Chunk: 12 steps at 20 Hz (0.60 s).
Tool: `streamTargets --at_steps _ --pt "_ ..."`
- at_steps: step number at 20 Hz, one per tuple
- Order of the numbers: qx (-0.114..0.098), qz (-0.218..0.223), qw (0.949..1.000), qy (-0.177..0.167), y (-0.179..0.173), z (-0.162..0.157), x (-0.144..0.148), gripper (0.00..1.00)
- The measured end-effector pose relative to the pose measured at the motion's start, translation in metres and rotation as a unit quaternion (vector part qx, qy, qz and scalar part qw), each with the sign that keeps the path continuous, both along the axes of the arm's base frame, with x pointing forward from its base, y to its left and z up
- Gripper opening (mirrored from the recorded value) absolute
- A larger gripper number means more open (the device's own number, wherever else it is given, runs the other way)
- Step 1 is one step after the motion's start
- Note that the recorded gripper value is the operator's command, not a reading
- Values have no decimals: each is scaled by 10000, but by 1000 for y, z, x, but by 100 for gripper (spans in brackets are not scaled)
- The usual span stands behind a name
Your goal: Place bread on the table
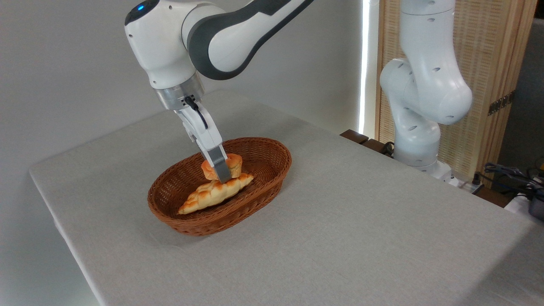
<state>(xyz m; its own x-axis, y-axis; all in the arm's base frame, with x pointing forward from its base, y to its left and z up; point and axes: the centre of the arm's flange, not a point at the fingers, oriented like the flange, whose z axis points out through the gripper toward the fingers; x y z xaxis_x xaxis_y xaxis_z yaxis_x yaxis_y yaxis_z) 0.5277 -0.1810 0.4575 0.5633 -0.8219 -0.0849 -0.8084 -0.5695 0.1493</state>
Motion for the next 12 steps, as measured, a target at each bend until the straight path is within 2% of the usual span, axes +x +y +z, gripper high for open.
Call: streamTargets --at_steps 5,8,12 --pt "-26 44 9999 -92 4 10 2 56" --pt "-19 99 9998 -169 12 17 5 60" --pt "82 536 9981 -303 66 28 18 61"
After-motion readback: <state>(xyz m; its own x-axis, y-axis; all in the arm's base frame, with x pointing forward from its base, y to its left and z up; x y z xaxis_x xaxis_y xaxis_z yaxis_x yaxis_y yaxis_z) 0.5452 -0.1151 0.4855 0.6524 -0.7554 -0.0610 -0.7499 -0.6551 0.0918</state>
